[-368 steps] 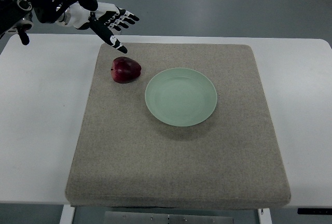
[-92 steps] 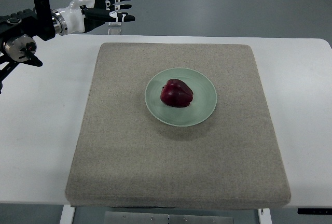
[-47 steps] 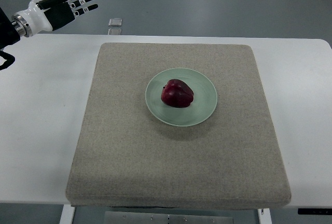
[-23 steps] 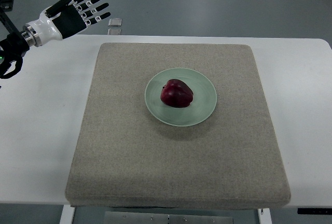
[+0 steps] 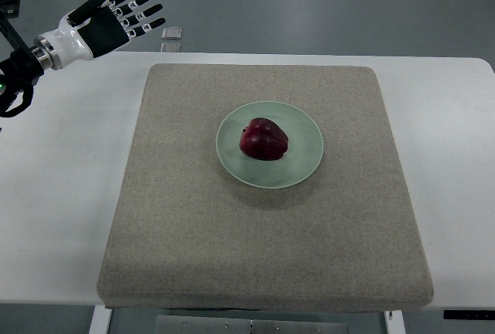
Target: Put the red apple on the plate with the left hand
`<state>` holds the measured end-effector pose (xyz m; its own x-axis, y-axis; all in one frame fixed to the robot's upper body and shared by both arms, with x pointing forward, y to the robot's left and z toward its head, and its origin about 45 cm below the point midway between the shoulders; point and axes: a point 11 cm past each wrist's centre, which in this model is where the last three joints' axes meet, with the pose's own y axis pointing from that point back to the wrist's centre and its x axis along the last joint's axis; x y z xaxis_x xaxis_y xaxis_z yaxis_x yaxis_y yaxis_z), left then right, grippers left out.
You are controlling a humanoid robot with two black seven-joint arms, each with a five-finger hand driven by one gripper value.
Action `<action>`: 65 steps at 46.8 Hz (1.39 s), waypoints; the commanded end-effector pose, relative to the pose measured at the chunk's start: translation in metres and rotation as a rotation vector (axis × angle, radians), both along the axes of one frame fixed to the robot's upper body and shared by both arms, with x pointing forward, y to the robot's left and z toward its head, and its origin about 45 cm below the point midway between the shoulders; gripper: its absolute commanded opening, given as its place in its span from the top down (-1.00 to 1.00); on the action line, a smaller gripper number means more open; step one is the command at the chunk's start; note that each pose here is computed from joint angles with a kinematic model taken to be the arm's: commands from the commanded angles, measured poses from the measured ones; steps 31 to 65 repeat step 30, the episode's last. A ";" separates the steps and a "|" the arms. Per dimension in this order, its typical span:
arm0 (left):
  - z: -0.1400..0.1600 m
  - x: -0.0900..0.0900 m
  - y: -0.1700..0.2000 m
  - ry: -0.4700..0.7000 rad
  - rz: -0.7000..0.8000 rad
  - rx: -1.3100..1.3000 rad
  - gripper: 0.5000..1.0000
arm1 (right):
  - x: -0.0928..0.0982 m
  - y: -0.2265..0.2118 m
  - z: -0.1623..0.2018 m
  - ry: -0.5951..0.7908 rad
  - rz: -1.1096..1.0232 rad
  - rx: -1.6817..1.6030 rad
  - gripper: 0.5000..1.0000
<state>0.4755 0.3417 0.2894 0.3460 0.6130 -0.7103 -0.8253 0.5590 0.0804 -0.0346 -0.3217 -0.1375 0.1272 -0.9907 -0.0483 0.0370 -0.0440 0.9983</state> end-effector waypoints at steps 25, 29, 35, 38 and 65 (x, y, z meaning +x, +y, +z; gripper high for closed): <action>-0.008 -0.003 0.002 0.016 0.002 0.016 -1.00 | -0.003 0.021 -0.001 0.008 0.000 0.060 -0.86; -0.009 -0.002 0.001 0.016 0.000 0.017 -1.00 | -0.003 0.020 -0.001 0.007 -0.003 0.055 -0.86; -0.009 -0.003 0.001 0.017 -0.001 0.017 -1.00 | -0.004 0.020 -0.001 0.007 -0.003 0.052 -0.86; -0.009 -0.003 0.001 0.017 -0.001 0.017 -1.00 | -0.004 0.020 -0.001 0.007 -0.003 0.052 -0.86; -0.009 -0.003 0.001 0.017 -0.001 0.017 -1.00 | -0.004 0.020 -0.001 0.007 -0.003 0.052 -0.86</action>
